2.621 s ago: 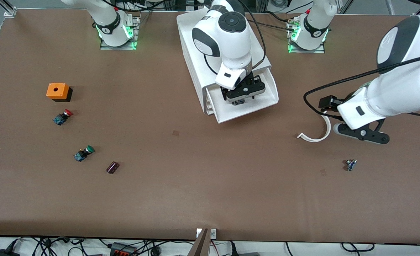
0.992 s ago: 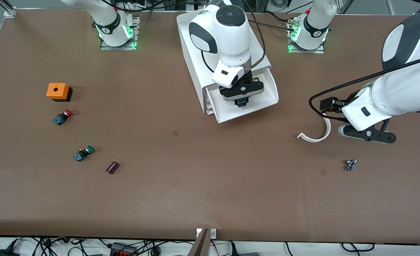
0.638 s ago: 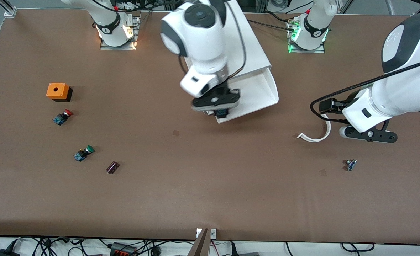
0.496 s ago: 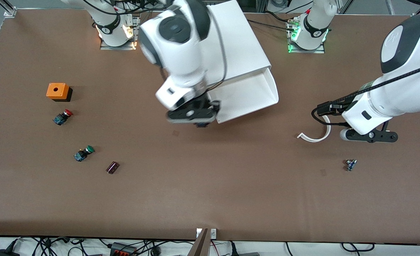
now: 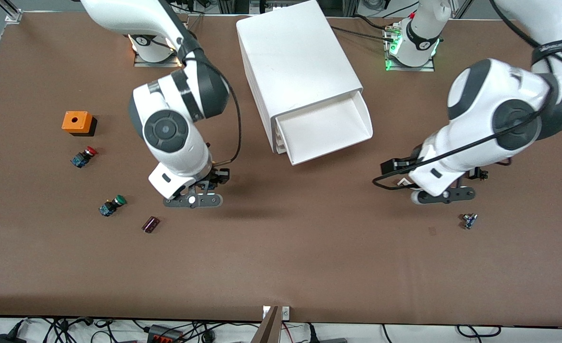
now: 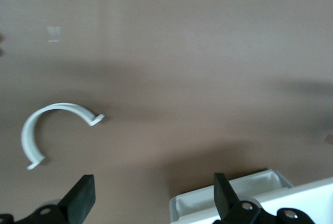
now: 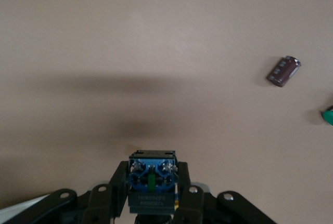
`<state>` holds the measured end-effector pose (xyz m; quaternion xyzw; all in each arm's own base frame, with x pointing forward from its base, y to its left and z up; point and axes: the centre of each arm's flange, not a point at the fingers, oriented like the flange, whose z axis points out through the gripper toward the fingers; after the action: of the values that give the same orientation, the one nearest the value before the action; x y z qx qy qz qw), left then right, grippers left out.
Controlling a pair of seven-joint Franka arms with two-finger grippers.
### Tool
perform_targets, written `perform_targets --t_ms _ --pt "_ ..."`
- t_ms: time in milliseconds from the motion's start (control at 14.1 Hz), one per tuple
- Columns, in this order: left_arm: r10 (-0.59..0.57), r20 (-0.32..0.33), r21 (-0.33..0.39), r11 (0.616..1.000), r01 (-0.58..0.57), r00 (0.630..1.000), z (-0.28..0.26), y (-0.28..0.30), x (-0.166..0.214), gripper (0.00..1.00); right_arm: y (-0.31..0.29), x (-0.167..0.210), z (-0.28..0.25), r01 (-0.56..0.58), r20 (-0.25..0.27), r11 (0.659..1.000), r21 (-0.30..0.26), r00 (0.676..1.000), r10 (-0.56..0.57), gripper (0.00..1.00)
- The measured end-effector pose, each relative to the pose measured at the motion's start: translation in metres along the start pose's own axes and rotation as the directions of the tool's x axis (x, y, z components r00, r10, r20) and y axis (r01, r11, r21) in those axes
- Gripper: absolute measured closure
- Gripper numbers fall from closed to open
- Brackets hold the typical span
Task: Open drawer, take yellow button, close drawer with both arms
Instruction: 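Lift the button out with the right gripper while the left gripper returns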
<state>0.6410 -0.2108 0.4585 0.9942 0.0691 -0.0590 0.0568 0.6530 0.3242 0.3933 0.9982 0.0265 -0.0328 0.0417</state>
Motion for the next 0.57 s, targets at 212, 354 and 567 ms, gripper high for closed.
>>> perform_targets --t_ms 212,354,567 --pt "-0.047 -0.037 -0.038 0.998 0.045 0.998 0.042 0.024 -0.01 0.0 0.047 0.009 0.049 0.001 0.095 1.0 -0.015 0.995 0.001 0.59" --pt "-0.074 -0.044 -0.056 0.996 0.072 0.996 0.07 0.042 -0.023 0.0 0.075 0.012 0.08 -0.017 0.155 1.0 0.024 0.988 0.013 0.59" --pt "-0.096 -0.027 -0.048 0.994 0.095 0.995 0.098 0.067 -0.047 0.0 0.101 0.014 0.119 -0.008 0.17 0.999 0.05 0.985 -0.001 0.59"
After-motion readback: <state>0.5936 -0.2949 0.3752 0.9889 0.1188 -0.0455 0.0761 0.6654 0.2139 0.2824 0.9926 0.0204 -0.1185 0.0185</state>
